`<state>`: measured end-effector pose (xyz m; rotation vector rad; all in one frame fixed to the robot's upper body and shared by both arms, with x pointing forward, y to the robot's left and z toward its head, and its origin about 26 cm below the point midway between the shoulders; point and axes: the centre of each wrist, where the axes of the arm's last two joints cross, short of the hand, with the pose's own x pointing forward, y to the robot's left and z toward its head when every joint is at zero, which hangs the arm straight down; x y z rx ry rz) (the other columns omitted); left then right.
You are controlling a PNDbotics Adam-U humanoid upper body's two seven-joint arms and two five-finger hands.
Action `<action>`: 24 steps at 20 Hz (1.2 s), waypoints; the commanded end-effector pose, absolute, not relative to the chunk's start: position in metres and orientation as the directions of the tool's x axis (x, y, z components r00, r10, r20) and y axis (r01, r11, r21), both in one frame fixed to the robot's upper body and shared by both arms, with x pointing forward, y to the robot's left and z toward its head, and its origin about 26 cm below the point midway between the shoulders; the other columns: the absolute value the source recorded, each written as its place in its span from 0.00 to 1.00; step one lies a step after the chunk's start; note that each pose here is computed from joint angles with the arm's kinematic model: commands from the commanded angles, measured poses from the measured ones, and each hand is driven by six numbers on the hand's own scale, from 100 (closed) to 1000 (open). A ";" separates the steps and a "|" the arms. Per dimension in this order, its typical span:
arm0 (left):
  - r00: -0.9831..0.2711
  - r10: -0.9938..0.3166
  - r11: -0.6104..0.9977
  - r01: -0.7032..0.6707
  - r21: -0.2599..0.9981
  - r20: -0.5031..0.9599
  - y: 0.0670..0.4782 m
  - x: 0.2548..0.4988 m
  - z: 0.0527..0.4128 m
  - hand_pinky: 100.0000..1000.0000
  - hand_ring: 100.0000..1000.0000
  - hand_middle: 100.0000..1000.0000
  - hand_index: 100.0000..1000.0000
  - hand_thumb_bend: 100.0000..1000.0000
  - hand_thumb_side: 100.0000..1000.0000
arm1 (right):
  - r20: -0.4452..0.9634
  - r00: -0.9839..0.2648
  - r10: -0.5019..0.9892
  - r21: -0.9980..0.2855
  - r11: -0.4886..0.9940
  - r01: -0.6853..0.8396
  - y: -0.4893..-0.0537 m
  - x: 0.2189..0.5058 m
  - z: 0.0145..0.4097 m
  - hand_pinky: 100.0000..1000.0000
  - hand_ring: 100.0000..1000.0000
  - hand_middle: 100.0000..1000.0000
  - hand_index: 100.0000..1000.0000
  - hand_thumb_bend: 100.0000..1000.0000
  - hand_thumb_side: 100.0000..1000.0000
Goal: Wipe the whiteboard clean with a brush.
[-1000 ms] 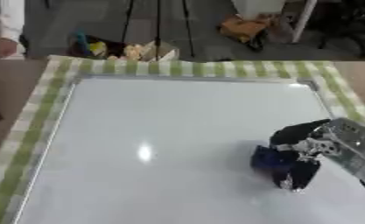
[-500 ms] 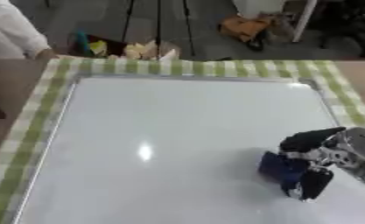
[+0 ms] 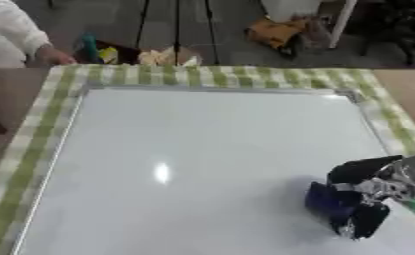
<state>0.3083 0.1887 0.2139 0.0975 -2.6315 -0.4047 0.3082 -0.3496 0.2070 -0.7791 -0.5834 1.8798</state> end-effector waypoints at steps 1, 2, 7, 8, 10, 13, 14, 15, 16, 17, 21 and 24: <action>-0.899 -0.140 0.952 -0.006 0.307 0.415 0.190 0.306 0.221 0.36 0.79 0.74 0.66 0.00 0.94 | -0.287 -0.301 0.909 -0.680 -0.415 -0.604 -0.355 0.306 0.215 0.21 0.42 0.14 0.12 0.00 0.28; -0.899 -0.141 0.952 -0.007 0.307 0.416 0.190 0.306 0.221 0.36 0.79 0.74 0.66 0.00 0.94 | -0.284 -0.305 0.909 -0.687 -0.415 -0.597 -0.353 0.305 0.218 0.20 0.42 0.14 0.12 0.00 0.28; -0.897 -0.144 0.951 -0.009 0.308 0.417 0.190 0.306 0.220 0.36 0.79 0.74 0.66 0.00 0.94 | -0.249 -0.366 0.897 -0.758 -0.415 -0.502 -0.328 0.294 0.244 0.15 0.40 0.11 0.11 0.00 0.29; -0.897 -0.144 0.951 -0.010 0.308 0.417 0.190 0.306 0.220 0.36 0.79 0.73 0.66 0.00 0.94 | -0.247 -0.379 0.892 -0.775 -0.416 -0.475 -0.322 0.290 0.252 0.14 0.39 0.11 0.10 0.00 0.29; -0.897 -0.144 0.952 -0.010 0.306 0.418 0.190 0.306 0.220 0.36 0.78 0.73 0.66 0.00 0.94 | -0.243 -0.408 0.880 -0.805 -0.418 -0.422 -0.313 0.288 0.266 0.12 0.38 0.10 0.10 0.00 0.29; -0.897 -0.139 0.952 -0.005 0.305 0.420 0.189 0.305 0.220 0.36 0.78 0.73 0.66 0.00 0.94 | -0.247 -0.457 0.854 -0.831 -0.430 -0.354 -0.301 0.290 0.282 0.10 0.37 0.09 0.10 0.00 0.30; -0.897 -0.137 0.952 -0.001 0.306 0.420 0.189 0.305 0.220 0.36 0.78 0.73 0.66 0.00 0.94 | -0.246 -0.475 0.845 -0.838 -0.432 -0.333 -0.296 0.291 0.285 0.10 0.37 0.09 0.10 0.00 0.30; -0.897 -0.135 0.951 0.001 0.308 0.421 0.188 0.305 0.220 0.36 0.78 0.73 0.66 0.00 0.94 | -0.244 -0.489 0.837 -0.842 -0.433 -0.321 -0.291 0.292 0.286 0.10 0.37 0.09 0.10 0.00 0.30; -0.896 -0.138 0.950 0.000 0.311 0.421 0.188 0.305 0.220 0.36 0.78 0.73 0.66 0.00 0.94 | -0.242 -0.501 0.831 -0.845 -0.434 -0.312 -0.286 0.293 0.287 0.10 0.37 0.09 0.10 0.00 0.49; -0.896 -0.139 0.950 -0.001 0.312 0.422 0.188 0.305 0.220 0.36 0.78 0.73 0.66 0.00 0.94 | -0.239 -0.512 0.825 -0.848 -0.434 -0.304 -0.282 0.294 0.287 0.10 0.37 0.09 0.10 0.00 0.30; -0.896 -0.130 0.951 0.009 0.309 0.425 0.187 0.305 0.219 0.37 0.78 0.73 0.66 0.00 0.93 | -0.223 -0.539 0.812 -0.862 -0.423 -0.281 -0.263 0.297 0.287 0.10 0.37 0.09 0.10 0.00 0.30; -0.896 -0.126 0.951 0.013 0.308 0.426 0.186 0.305 0.219 0.37 0.78 0.73 0.66 0.00 0.94 | -0.209 -0.544 0.813 -0.868 -0.410 -0.281 -0.253 0.303 0.285 0.10 0.37 0.09 0.10 0.00 0.31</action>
